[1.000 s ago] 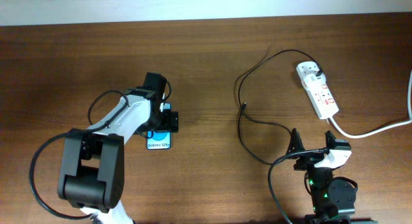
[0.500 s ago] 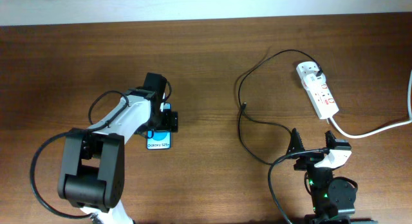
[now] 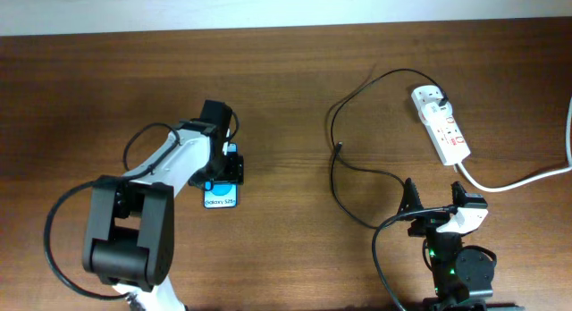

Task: Plug charger to phone and switch on socket
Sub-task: 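Lower the left gripper onto the phone and close on it, then lift the phone with the left gripper and tilt it upright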

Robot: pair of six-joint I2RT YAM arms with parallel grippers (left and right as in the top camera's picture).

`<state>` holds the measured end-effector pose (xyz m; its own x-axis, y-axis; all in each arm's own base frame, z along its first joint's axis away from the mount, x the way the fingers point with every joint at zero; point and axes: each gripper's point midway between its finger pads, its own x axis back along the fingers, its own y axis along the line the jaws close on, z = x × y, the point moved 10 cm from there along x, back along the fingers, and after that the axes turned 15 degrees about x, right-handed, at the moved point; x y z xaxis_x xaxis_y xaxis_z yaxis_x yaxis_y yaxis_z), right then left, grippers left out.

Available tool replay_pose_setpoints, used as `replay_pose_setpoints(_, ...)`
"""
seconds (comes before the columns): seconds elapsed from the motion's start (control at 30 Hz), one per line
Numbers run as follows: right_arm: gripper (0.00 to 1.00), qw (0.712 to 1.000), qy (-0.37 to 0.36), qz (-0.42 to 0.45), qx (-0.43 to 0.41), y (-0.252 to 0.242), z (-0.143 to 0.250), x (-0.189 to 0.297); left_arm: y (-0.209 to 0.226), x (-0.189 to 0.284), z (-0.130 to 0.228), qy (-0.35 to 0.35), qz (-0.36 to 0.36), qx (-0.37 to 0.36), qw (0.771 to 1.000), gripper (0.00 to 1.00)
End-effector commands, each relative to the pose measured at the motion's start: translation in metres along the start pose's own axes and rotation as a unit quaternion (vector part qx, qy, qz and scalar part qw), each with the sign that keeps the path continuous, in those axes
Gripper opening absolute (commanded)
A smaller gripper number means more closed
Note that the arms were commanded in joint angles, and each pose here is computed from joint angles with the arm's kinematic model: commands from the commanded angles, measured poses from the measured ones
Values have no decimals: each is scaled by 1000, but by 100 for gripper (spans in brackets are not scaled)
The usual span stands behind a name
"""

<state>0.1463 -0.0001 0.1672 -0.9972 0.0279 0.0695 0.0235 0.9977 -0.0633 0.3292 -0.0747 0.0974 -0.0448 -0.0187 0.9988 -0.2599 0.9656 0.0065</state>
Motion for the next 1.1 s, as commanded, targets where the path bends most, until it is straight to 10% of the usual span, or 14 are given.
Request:
replay_pose_setpoints(0.0,98,1000,2,8,3,-1,3,0,-3,-3,-7,18,-17,0,1000,57)
replay_pose_setpoints(0.57,98,1000,2,8,3,-1,3,0,-18,158,-45,-21,4,6,1000,46)
replay_pose_setpoints(1.07,98,1000,2,8,3,-1,3,0,13,292,66,25,217,114,969,44)
